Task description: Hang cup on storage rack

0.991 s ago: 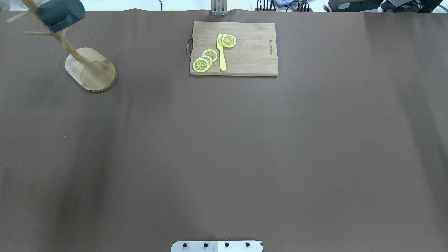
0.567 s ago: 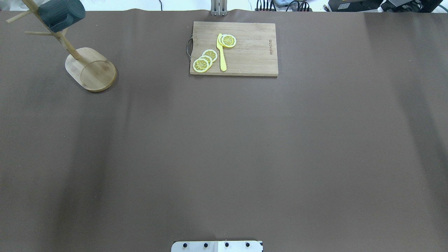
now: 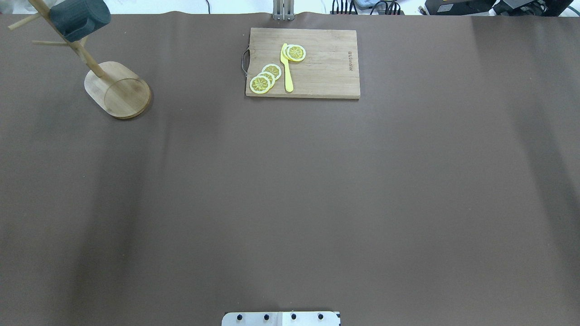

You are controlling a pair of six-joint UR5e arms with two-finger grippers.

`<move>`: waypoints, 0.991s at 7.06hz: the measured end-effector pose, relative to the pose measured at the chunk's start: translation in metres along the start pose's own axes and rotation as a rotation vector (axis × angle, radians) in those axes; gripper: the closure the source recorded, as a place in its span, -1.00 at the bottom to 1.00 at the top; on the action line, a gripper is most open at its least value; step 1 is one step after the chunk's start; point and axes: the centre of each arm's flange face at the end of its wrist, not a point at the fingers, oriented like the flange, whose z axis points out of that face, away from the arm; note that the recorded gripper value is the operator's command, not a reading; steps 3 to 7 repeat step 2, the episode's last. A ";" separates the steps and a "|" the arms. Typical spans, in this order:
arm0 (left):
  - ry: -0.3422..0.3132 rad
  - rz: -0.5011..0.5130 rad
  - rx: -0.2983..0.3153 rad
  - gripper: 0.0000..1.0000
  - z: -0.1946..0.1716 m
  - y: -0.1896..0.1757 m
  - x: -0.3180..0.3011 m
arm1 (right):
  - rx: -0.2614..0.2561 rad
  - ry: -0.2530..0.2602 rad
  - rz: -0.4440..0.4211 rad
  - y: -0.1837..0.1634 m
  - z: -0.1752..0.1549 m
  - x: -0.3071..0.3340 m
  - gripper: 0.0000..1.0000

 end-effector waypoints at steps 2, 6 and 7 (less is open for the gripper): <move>-0.001 -0.001 0.000 -0.99 0.000 0.000 0.000 | -0.001 0.002 0.001 0.001 0.001 0.001 -1.00; -0.001 -0.001 0.000 -0.99 0.000 0.000 0.000 | -0.001 0.002 0.001 0.001 0.001 0.001 -1.00; -0.001 -0.001 0.000 -0.99 0.000 0.000 0.000 | -0.001 0.002 0.001 0.001 0.001 0.001 -1.00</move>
